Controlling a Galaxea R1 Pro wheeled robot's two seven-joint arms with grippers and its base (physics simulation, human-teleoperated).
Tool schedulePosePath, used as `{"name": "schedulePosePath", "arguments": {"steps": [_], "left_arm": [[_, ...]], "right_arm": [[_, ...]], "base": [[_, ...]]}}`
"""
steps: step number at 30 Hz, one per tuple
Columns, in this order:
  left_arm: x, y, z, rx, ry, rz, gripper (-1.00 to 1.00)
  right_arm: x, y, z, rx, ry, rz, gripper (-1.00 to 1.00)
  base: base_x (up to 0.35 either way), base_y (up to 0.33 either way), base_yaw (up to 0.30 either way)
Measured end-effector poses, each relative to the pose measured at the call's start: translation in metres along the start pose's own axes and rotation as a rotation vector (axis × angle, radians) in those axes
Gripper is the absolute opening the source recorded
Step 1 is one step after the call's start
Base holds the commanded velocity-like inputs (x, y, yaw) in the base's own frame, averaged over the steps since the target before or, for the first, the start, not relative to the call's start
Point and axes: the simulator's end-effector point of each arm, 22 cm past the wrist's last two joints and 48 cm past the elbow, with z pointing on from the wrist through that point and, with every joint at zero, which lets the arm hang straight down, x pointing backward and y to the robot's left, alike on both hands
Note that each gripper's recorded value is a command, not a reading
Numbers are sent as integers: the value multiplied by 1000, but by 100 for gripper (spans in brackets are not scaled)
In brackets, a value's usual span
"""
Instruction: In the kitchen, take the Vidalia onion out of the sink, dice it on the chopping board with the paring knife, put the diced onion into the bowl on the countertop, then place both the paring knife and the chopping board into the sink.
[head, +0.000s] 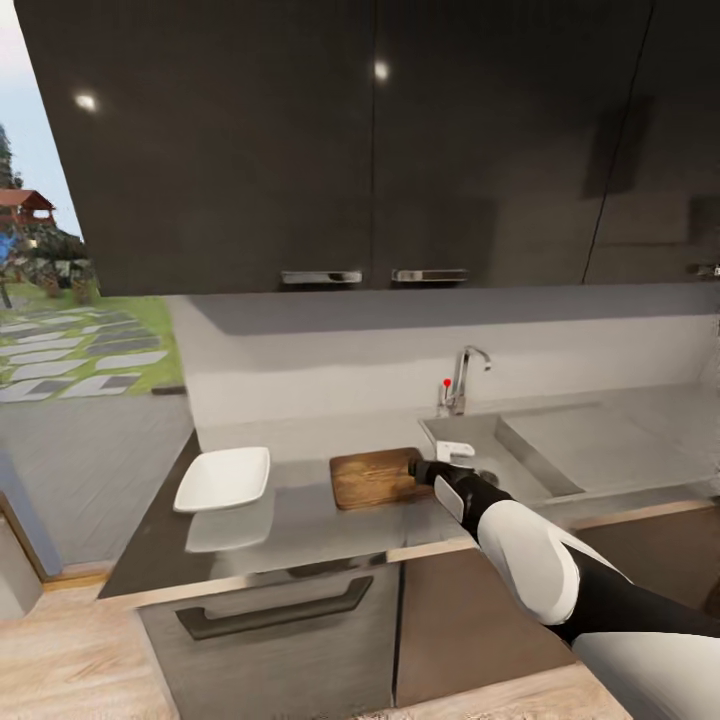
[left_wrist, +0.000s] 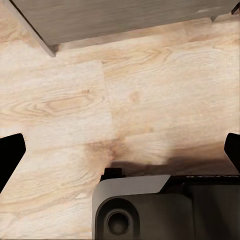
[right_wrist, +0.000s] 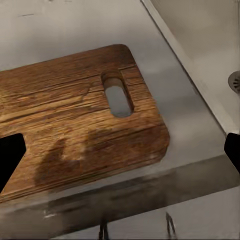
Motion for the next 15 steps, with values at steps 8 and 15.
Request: {"name": "schedulePosePath", "arguments": {"steps": [8, 15], "left_arm": [[0, 0, 0, 0, 0, 0, 100], [0, -8, 0, 9, -1, -4, 100]], "right_arm": [[-9, 1, 0, -2, -53, 7, 100], [-9, 1, 0, -3, -54, 7, 100]], "base": [[-282, 63, 0], [-274, -54, 0]]}}
